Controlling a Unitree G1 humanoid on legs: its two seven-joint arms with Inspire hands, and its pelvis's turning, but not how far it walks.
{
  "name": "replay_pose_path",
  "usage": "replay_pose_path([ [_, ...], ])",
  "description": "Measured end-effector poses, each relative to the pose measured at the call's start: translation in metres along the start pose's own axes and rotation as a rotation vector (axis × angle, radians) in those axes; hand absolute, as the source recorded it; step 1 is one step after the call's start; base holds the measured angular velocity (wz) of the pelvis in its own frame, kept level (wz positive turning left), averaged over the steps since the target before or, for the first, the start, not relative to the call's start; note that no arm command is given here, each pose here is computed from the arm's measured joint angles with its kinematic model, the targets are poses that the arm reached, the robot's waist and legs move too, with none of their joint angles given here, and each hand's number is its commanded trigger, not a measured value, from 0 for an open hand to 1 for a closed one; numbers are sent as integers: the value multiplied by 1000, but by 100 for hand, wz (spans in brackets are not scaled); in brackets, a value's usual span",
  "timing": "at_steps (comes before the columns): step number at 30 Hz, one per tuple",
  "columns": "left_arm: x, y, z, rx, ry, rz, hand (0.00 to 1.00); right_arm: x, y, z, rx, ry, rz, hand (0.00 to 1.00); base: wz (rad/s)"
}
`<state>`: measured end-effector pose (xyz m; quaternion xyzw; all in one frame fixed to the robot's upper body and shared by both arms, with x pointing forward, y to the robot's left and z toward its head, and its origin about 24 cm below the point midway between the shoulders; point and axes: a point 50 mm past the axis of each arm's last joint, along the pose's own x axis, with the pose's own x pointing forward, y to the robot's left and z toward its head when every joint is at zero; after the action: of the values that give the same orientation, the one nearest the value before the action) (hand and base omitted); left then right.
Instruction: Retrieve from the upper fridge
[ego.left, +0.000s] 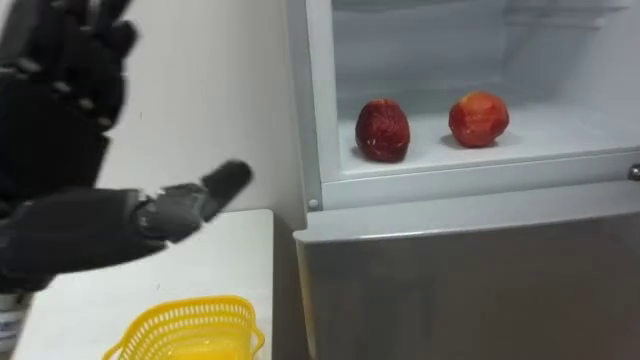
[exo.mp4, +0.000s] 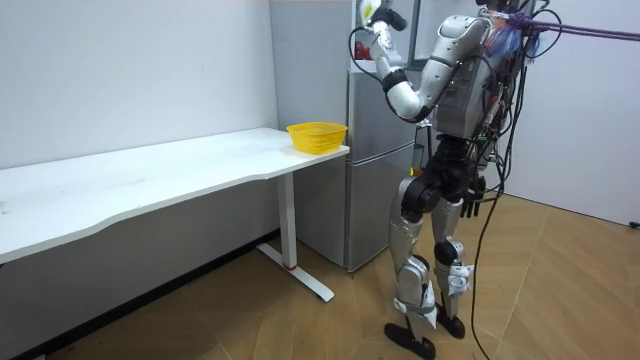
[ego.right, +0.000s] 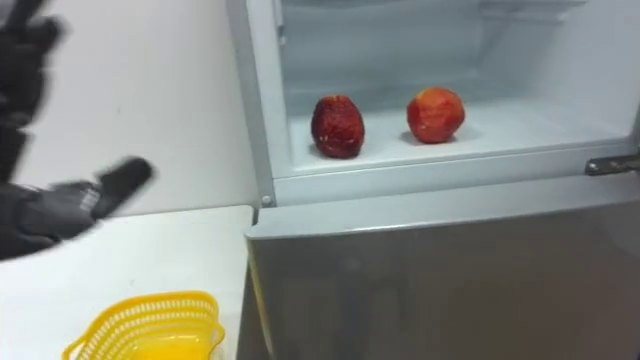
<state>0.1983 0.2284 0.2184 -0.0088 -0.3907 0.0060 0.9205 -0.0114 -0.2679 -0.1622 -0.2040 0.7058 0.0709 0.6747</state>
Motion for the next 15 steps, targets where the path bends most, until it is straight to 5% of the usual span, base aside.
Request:
replay_pose_path([
  [8,-41,59,-9,131,132,395,0,-1,-5,-3,62,-13,-22,0,7],
  [15,-119,117,-45,137,425,847,0,-2,-10,-4,90,-28,-58,0,0],
])
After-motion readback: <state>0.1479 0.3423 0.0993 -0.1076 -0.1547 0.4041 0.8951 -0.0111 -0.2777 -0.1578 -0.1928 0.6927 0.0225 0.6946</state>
